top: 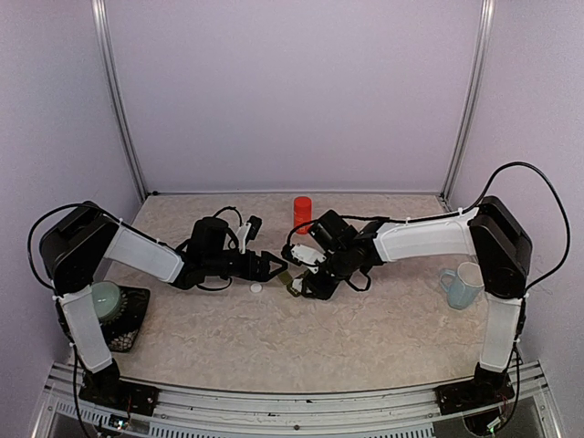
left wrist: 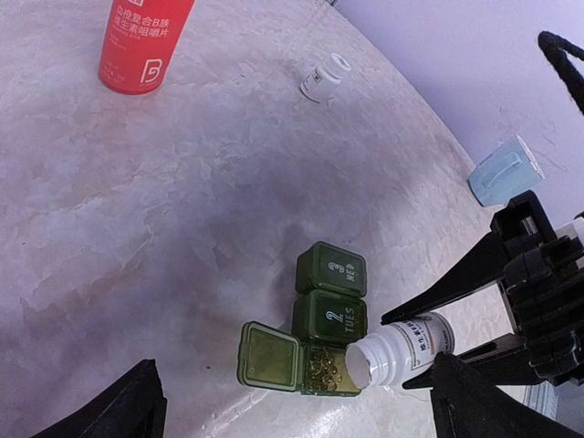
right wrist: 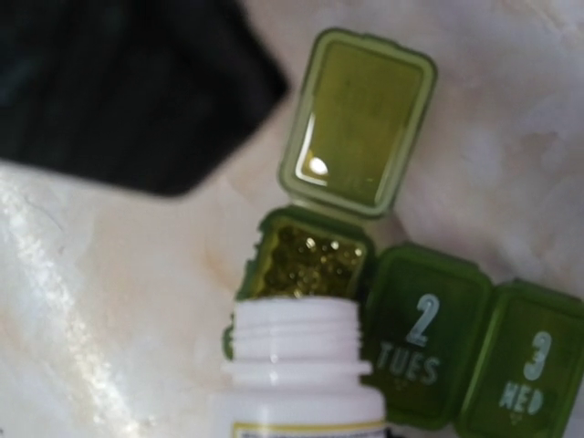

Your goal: Sort the pills into containers

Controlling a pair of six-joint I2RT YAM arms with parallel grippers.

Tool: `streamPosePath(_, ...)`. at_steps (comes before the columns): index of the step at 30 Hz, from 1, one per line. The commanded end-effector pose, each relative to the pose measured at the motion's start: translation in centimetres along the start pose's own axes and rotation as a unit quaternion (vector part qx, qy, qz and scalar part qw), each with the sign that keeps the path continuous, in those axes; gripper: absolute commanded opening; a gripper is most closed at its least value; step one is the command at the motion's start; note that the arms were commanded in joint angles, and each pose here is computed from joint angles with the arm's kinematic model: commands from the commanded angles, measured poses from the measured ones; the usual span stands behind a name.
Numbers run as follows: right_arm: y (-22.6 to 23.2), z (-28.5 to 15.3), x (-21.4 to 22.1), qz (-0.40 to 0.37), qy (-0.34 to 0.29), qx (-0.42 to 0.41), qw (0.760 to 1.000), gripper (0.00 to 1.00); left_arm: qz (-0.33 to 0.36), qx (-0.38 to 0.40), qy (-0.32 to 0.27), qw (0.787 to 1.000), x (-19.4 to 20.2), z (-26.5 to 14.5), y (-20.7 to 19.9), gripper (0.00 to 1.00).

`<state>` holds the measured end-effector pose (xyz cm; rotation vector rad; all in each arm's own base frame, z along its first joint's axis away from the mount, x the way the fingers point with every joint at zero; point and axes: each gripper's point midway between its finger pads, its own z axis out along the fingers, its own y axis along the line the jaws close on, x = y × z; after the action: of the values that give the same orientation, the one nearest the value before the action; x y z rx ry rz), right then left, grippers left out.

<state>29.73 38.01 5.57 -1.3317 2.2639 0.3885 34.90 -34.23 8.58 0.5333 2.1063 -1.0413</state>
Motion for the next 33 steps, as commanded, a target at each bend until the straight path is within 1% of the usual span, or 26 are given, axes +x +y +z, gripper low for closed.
streamPosePath(1,0.6,-1.2,-1.0,-0.006,-0.026,-0.005,1.000,0.06,0.005,0.002,-0.009,1.000,-0.3,-0.2,0.1,0.99)
streamPosePath(8,0.7,-1.6,-0.9,-0.003,-0.034,-0.004,0.999,0.06,0.004,0.002,-0.008,1.000,-0.3,-0.2,0.1,0.99)
streamPosePath(15,1.0,-1.1,-0.7,-0.007,-0.013,-0.016,1.000,0.06,0.004,0.001,-0.007,1.000,-0.2,-0.2,0.2,0.99)
streamPosePath(20,0.9,-1.1,-0.7,-0.008,-0.011,-0.015,1.000,0.06,0.004,0.001,-0.008,1.000,-0.3,-0.1,0.2,0.99)
streamPosePath(22,0.9,-1.3,-1.0,-0.009,-0.021,-0.013,1.000,0.06,0.004,0.001,-0.008,1.000,-0.3,-0.1,0.2,0.99)
streamPosePath(33,1.6,-2.7,-2.2,-0.013,-0.117,-0.020,0.993,0.05,0.004,0.001,-0.009,1.000,-0.3,-0.2,0.2,0.99)
